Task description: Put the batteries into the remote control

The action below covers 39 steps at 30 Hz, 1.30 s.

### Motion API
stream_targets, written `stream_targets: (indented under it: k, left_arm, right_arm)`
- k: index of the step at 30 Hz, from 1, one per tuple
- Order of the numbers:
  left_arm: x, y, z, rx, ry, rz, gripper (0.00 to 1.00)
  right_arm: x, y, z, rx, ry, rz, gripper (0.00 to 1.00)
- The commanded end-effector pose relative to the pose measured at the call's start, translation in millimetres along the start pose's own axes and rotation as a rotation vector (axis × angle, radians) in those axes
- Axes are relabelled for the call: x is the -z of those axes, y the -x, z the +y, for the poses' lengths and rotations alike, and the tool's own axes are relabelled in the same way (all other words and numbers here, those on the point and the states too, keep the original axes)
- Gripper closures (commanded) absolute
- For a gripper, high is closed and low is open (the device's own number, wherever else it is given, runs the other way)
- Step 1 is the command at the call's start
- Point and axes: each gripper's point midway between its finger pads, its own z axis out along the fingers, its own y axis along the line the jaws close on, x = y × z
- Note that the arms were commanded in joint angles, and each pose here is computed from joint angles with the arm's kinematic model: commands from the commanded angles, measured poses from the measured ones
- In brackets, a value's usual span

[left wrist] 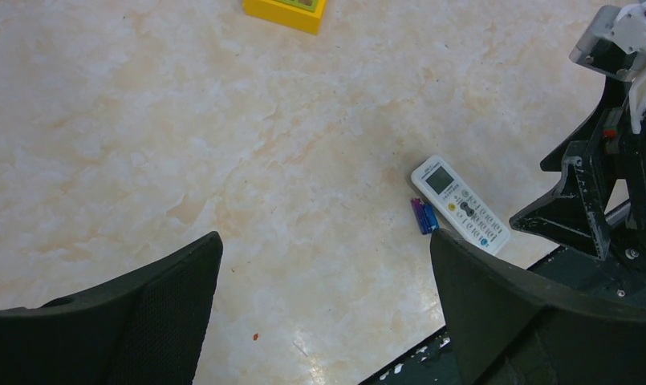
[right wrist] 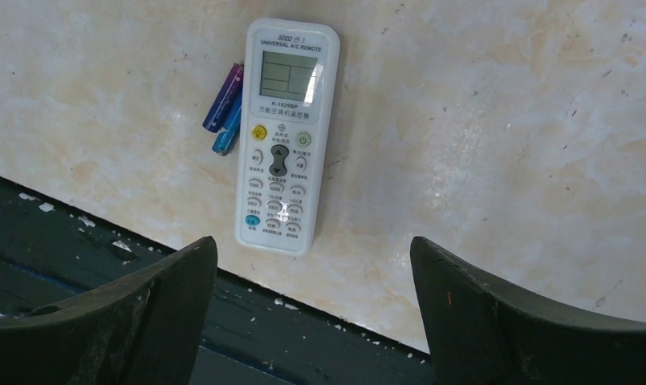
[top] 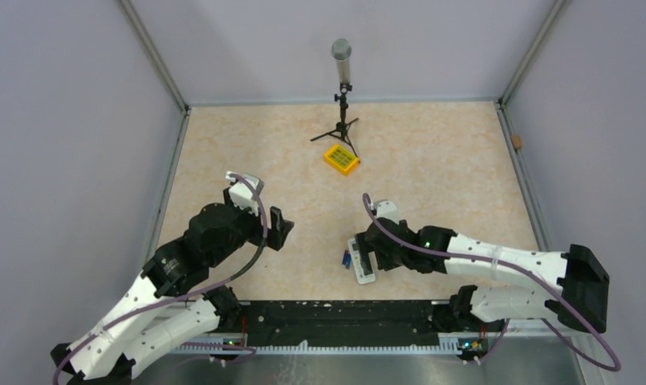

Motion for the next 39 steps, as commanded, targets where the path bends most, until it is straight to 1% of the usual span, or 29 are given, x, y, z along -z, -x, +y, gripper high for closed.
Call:
stream_targets:
  k: [1,8,16,23,33,36,39]
  left_arm:
    - [2.8,1.3,5.4,0.0,0.023,-0.023,0.01]
    - [3.0,0.5,5.2,0.0,0.021,-0.022,0.01]
    - [5.1,0.5,6.0,0.002,0.021,-0.031,0.01]
    - [5.7,0.4,5.3,0.001,0.016,-0.03,0.01]
    - [6.2,-0.1,3.3,0.003,0.003,-0.03,0.01]
    - [5.8,-0.2,3.2,0.004,0.004,-0.029,0.01]
    - [5.6,-0.6,3.3,0.004,0.004,-0.027,0.01]
  right_arm:
    - [-2.1,-1.7,0.5,-0.017,-0.044,-0.007,0.12]
    - [-11.9,-13.3,4.8,-0.003,-0.078,0.018,0.12]
    - [-29.9,-23.3,24.0,0.02,-0.07,0.054,0.12]
    - [-40.0,-25.4,39.0,0.02,-0.061,0.056,0.13]
    - [-51.0,-27.5,36.5,-0.004,-0.106,0.053,0.22]
    - [-54.9,-29.3,35.8,0.003,-0.119,0.059,0.25]
    - [-58.3,-31.4,32.2,0.011,-0.143,0.066,0.31]
